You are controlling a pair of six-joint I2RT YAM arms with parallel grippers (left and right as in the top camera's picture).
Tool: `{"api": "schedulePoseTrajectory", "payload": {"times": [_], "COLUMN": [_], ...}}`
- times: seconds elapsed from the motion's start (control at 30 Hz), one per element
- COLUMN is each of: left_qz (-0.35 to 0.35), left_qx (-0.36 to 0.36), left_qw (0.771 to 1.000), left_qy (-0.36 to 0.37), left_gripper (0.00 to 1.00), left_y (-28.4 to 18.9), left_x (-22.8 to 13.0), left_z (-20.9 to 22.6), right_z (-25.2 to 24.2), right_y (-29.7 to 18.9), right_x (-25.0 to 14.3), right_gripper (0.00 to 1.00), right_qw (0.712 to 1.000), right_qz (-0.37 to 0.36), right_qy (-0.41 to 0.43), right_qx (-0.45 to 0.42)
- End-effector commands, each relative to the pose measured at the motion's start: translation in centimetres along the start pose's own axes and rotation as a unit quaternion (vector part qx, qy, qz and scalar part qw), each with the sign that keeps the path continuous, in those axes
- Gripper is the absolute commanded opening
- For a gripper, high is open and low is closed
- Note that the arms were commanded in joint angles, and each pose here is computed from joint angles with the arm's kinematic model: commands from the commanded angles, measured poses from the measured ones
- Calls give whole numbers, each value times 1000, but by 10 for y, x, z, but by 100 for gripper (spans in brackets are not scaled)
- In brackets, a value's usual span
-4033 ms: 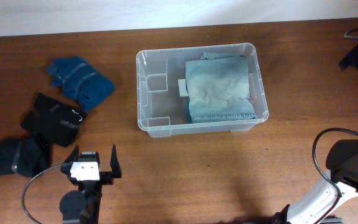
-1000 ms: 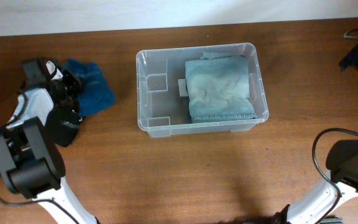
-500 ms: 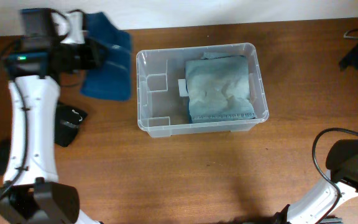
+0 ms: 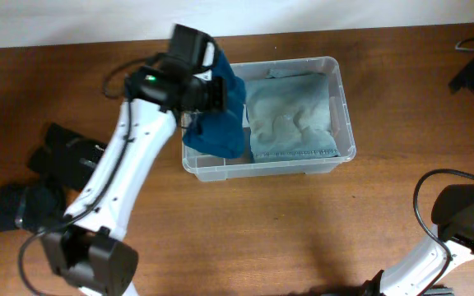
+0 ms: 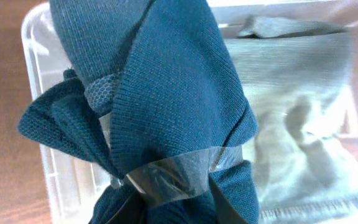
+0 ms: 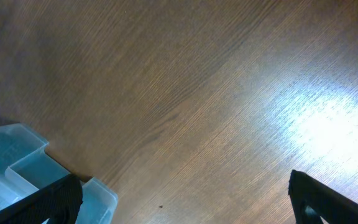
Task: Pack container
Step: 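Carry the teal shirt with the left gripper into the bin's left side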
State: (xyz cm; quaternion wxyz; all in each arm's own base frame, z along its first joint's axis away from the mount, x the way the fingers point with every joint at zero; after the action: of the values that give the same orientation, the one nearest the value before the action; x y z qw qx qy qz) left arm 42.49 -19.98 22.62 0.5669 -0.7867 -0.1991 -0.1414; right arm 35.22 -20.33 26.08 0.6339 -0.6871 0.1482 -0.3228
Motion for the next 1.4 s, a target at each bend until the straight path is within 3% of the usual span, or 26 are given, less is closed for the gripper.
{"api": "schedulePoseTrajectory", "payload": {"times": [0.0,0.23,0.27,0.33,0.37,0.4,0.43,0.53,0.73,1.0,1.07,1.13,1.27,1.37], "left_qz": [-25,-18,-19,-20,-22,-23,-24,-31,-44,-28,-13,-6,6,28], "left_qx": [58,57,57,56,55,54,53,47,65,141,180,187,209,221], "left_qw": [997,997,997,997,997,997,998,998,997,979,954,942,931,942], "left_qy": [-46,-43,-43,-42,-42,-42,-40,13,-14,-143,-240,-280,-300,-252], "left_gripper": [1,1,7,44,69,87,99,99,99,99,100,99,99,99], "left_y": [19,60,62,67,70,70,70,65,31,-32,-50,-55,-62,-63], "left_x": [5,5,5,6,7,8,8,15,36,46,36,30,16,3], "left_z": [11,8,8,7,7,7,6,4,36,158,215,247,300,331], "right_z": [-1,-1,-1,-1,-1,-1,-1,-1,-1,-1,-1,-1,-1,-1], "right_y": [-2,-2,-2,-2,-2,-2,-2,-2,-2,-2,-2,-2,-2,-2], "right_x": [-1,-1,-1,-1,-1,-1,-1,-1,-1,-1,-1,-1,-1,-1], "right_gripper": [99,98,98,98,99,99,98,98,98,98,99,98,99,98], "right_qw": [1000,1000,1000,1000,1000,1000,1000,1000,1000,1000,1000,1000,1000,1000], "right_qz": [-2,-2,-2,-2,-2,-2,-2,-2,-2,-2,-2,-2,-2,-2], "right_qy": [6,6,6,6,6,6,6,6,6,6,6,6,6,6], "right_qx": [-1,-1,-1,-1,-1,-1,-1,-1,-1,-1,-1,-1,-1,-1]}}
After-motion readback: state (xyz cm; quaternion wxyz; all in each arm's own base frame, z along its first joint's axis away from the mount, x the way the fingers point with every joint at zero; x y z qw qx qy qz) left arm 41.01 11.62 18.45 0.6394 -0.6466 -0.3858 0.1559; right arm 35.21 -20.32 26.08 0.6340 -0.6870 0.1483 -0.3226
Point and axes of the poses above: each gripper's point midway between its finger pads, its own y axis out along the fingers, its own z axis along the line the jaws close on, x = y × z, the point moved 1 cm from there along -y, back along the fingers, and after that the axes turned 10 degrees about -y, right-handed, at the moved point
